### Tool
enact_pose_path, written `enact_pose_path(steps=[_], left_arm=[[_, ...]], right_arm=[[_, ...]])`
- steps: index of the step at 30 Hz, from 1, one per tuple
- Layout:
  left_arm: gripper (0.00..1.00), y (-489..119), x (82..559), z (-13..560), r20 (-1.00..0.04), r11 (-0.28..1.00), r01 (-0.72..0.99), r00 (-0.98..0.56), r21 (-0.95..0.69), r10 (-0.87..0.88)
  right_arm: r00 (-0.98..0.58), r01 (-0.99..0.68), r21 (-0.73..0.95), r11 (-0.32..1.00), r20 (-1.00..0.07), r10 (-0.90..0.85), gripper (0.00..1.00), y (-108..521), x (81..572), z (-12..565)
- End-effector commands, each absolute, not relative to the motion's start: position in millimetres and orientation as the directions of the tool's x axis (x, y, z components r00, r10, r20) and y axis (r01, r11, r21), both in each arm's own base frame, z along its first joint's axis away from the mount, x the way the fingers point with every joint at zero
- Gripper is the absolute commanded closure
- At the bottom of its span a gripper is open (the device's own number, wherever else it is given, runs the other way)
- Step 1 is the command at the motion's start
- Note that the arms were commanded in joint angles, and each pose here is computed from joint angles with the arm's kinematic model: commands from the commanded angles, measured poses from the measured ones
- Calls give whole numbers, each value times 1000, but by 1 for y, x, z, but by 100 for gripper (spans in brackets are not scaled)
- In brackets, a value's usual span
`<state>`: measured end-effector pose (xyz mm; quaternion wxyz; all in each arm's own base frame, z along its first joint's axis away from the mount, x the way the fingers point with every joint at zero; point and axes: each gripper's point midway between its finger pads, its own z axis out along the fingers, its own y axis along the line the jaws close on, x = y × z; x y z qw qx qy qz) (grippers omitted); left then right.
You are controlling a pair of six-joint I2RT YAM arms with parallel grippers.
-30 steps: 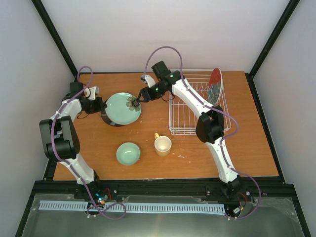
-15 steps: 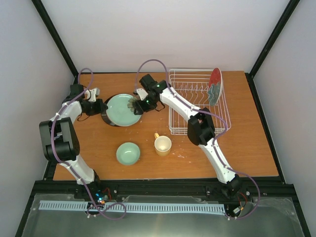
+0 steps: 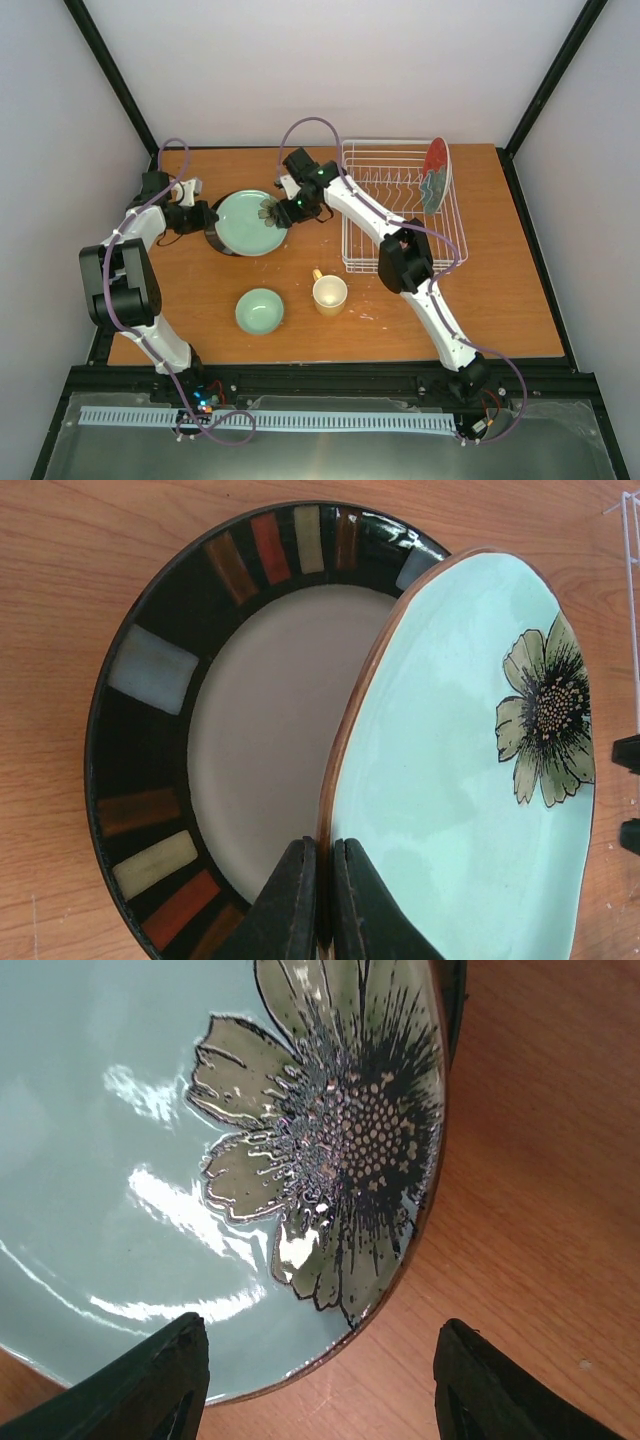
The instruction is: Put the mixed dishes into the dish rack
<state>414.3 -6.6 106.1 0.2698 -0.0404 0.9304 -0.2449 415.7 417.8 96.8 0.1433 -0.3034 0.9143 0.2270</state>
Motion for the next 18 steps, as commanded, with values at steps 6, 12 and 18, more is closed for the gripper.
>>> enact_pose_path(steps=[6, 12, 18], left_arm=[[99, -13, 417, 122, -543, 871, 136, -824, -472, -165], [99, -15, 419, 122, -544, 865, 141, -822, -481, -168], [99, -17, 420, 119, -539, 852, 141, -823, -504, -183]], right_arm=[[-811, -583, 414, 699, -347, -471, 39, 431, 409, 75], [-817, -577, 476, 664, -340, -467, 46, 440, 405, 72], [-823, -566, 585, 581, -357, -442, 77, 457, 401, 86]])
